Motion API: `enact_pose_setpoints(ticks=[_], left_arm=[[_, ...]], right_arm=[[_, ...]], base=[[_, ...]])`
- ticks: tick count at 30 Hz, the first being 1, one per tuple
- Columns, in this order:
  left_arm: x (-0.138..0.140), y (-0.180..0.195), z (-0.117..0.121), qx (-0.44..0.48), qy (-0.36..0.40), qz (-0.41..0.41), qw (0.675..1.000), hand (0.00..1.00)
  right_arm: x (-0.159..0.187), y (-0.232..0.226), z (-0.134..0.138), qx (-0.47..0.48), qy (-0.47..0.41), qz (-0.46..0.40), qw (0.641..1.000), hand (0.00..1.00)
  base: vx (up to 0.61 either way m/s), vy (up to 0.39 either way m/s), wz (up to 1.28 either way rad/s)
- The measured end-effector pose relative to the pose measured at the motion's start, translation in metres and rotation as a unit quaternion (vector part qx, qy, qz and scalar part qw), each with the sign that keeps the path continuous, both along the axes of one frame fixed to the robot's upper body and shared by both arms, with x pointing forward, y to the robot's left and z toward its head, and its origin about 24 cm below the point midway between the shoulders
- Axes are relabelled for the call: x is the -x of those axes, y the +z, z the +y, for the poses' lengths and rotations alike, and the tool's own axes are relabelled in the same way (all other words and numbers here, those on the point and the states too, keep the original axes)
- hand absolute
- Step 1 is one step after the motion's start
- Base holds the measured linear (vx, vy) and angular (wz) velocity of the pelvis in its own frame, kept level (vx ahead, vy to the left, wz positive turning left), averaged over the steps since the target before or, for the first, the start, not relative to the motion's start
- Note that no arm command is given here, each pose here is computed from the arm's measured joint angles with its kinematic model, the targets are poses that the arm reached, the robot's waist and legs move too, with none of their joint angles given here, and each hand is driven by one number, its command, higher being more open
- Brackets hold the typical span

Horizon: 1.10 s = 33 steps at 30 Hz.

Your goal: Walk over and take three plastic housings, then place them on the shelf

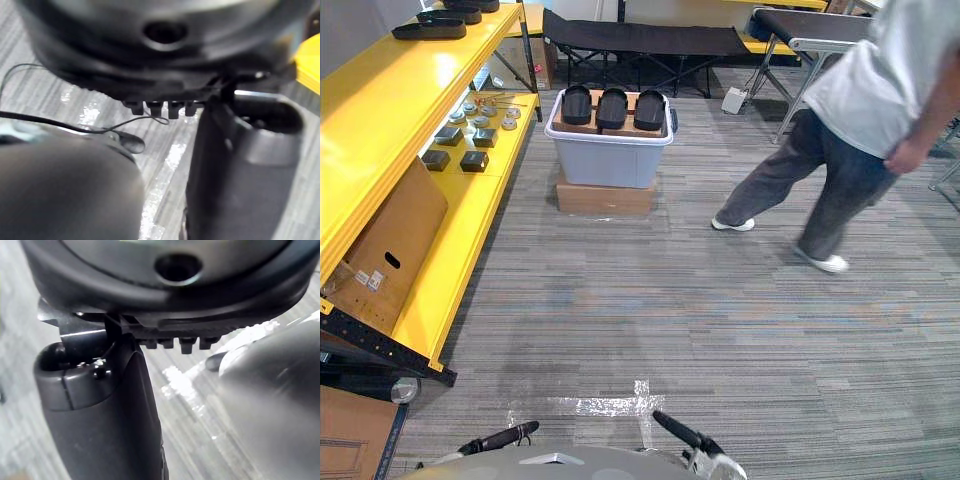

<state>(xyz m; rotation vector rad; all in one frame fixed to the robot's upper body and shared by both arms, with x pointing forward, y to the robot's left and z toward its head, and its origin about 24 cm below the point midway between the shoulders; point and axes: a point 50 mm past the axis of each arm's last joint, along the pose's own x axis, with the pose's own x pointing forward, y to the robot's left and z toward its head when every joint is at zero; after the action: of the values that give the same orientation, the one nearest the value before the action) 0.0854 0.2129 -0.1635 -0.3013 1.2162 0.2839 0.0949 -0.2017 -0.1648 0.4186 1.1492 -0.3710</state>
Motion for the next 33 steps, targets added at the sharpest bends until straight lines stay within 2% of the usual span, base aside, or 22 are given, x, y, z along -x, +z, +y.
enact_pose_setpoints(ticks=[2,5,8,10,15,25,28,33], left_arm=[[-0.032,0.010,-0.009,0.014,-0.008,-0.074,0.997,1.00],[-0.062,0.023,-0.022,0.049,-0.011,-0.140,0.989,1.00],[-0.071,0.027,-0.024,0.066,-0.001,-0.157,0.985,1.00],[-0.067,0.025,-0.025,0.075,-0.003,-0.152,0.986,1.00],[-0.035,0.009,-0.030,0.087,0.002,-0.088,0.992,1.00],[-0.019,0.003,-0.033,0.098,-0.006,-0.068,0.993,1.00],[-0.018,0.003,-0.031,0.106,-0.005,-0.070,0.992,1.00],[-0.021,0.004,-0.021,0.094,0.012,-0.068,0.993,1.00]], right_arm=[[-0.035,0.012,0.005,0.019,0.038,-0.070,0.997,1.00],[-0.066,0.027,0.005,0.036,0.045,-0.130,0.990,1.00],[-0.075,0.031,0.006,0.023,0.029,-0.145,0.989,1.00],[-0.069,0.028,0.006,0.005,0.009,-0.139,0.990,1.00],[-0.037,0.014,0.007,-0.030,-0.039,-0.097,0.994,1.00],[-0.012,0.006,0.003,-0.043,-0.070,-0.060,0.995,1.00],[-0.021,0.010,-0.005,-0.033,-0.070,-0.084,0.993,1.00],[-0.017,0.008,0.000,-0.044,-0.069,-0.091,0.993,1.00]], base=[[-0.07,-0.008,0.05],[-0.03,0.000,0.01],[0.03,0.007,-0.03],[0.07,0.016,-0.11],[0.05,0.019,-0.07],[-0.04,0.015,-0.01],[-0.09,0.062,-0.16],[0.05,-0.010,-0.07]])
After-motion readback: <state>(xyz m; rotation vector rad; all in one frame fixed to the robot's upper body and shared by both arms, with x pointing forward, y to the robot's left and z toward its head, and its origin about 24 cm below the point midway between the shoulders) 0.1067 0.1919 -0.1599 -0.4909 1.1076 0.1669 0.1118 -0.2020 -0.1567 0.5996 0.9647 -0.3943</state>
